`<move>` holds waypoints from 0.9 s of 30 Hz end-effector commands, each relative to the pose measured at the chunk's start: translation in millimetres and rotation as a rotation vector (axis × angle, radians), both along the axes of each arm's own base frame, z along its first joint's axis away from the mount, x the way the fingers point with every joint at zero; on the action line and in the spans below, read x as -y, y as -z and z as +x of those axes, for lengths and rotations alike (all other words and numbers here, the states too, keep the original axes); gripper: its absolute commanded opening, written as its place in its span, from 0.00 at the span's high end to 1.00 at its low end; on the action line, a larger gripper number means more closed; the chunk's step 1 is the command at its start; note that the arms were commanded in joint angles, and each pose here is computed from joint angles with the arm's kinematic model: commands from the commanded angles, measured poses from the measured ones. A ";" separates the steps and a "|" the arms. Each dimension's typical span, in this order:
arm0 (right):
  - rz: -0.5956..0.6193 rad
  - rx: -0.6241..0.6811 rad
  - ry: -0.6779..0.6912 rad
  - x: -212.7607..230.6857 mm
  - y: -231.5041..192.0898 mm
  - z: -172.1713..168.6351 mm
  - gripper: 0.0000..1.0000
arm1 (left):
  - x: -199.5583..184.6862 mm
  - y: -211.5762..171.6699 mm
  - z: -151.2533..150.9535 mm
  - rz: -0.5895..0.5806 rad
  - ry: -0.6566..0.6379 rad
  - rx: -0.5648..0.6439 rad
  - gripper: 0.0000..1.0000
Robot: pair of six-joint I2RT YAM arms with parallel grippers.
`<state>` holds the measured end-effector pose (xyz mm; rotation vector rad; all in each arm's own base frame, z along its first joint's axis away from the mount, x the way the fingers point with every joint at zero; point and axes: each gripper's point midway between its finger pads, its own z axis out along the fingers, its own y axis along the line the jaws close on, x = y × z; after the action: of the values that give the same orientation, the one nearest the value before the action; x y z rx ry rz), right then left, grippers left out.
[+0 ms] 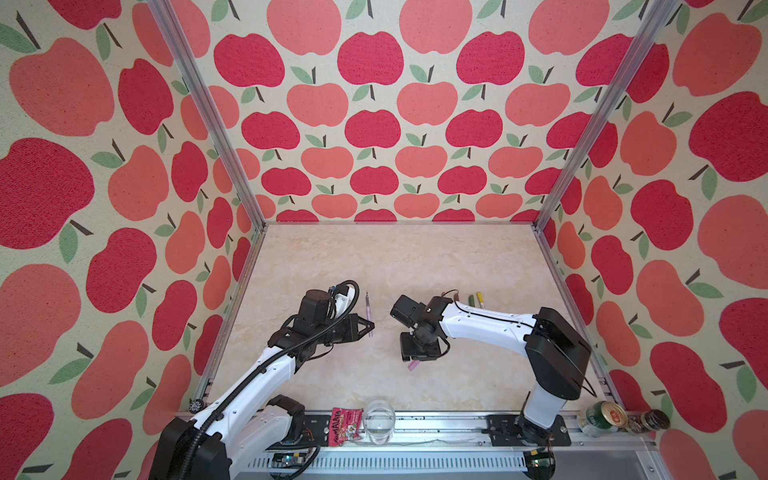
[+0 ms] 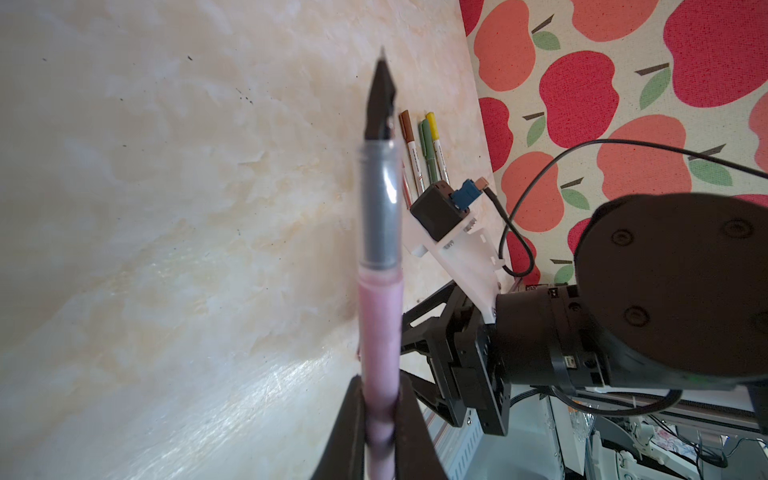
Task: Insert the pens into the pen caps
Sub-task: 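Lower the right gripper onto the pink cap and grasp it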
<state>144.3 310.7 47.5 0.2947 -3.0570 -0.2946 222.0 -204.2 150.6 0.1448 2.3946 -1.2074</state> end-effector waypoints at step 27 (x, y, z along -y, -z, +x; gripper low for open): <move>-0.023 -0.016 0.030 11.0 16.2 -7.3 0.54 | 3.9 -2.9 -5.5 -0.026 0.010 -0.001 1.00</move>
<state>139.6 304.5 33.7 0.2631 -3.0372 -0.2813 219.1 -205.1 151.4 0.1272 2.3945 -1.2240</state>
